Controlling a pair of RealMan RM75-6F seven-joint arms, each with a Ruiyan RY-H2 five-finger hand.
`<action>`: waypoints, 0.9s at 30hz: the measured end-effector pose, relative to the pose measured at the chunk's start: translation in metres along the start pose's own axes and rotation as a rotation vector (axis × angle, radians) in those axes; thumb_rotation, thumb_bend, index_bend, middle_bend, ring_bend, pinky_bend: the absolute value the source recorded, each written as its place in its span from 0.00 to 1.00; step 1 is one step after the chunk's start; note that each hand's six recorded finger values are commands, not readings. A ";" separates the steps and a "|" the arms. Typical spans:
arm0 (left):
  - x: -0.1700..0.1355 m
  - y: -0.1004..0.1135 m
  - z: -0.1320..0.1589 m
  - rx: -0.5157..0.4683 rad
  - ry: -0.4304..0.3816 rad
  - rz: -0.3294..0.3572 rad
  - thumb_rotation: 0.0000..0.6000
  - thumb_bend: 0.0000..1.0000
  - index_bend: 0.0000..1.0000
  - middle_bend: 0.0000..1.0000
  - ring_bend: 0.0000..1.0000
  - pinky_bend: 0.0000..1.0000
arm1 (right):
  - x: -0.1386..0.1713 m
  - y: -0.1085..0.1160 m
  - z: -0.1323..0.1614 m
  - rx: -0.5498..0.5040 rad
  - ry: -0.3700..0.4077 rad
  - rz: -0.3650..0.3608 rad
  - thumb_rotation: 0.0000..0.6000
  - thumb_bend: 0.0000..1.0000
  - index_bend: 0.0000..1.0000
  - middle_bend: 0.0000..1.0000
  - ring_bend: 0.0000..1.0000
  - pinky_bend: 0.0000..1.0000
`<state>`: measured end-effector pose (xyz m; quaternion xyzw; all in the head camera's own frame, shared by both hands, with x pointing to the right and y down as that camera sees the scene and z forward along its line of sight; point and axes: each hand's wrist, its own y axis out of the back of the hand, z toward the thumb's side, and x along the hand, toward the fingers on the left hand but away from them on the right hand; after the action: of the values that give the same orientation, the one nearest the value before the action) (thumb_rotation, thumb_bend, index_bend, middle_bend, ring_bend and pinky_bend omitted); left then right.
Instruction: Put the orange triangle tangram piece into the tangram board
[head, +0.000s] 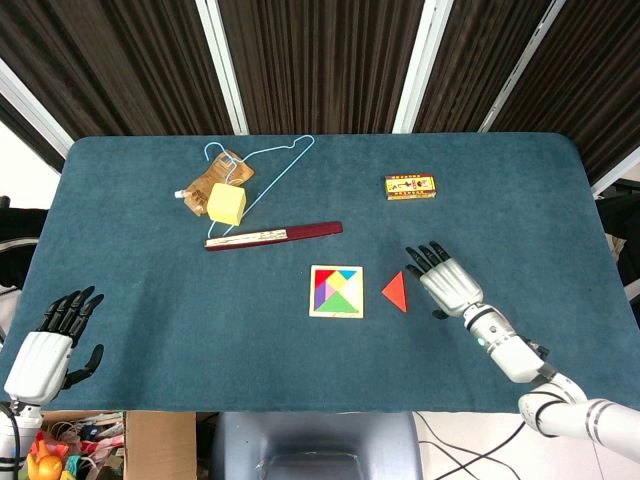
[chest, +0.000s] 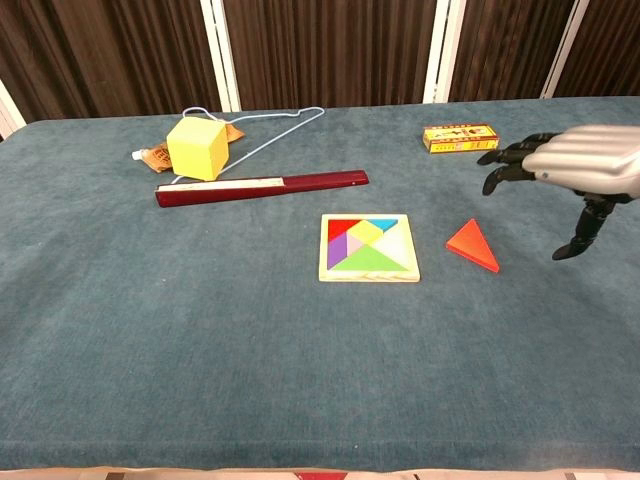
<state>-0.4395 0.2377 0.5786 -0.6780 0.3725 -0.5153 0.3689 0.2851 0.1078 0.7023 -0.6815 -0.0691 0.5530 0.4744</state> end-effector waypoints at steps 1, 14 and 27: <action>-0.002 -0.001 0.000 -0.001 0.000 -0.001 1.00 0.48 0.00 0.00 0.00 0.11 | -0.003 -0.002 0.002 -0.003 0.005 0.013 1.00 0.13 0.33 0.00 0.00 0.00; 0.002 0.001 -0.003 -0.003 0.020 0.010 1.00 0.48 0.00 0.00 0.00 0.11 | -0.031 -0.004 0.026 0.044 0.041 0.052 1.00 0.23 0.34 0.00 0.00 0.00; 0.003 0.002 -0.005 -0.003 0.021 0.008 1.00 0.48 0.00 0.00 0.00 0.11 | -0.045 0.003 0.042 0.106 0.051 0.057 1.00 0.37 0.38 0.00 0.00 0.00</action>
<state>-0.4437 0.2334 0.5790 -0.6718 0.3798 -0.5202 0.3659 0.2321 0.1024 0.7335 -0.6710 -0.0079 0.5515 0.4956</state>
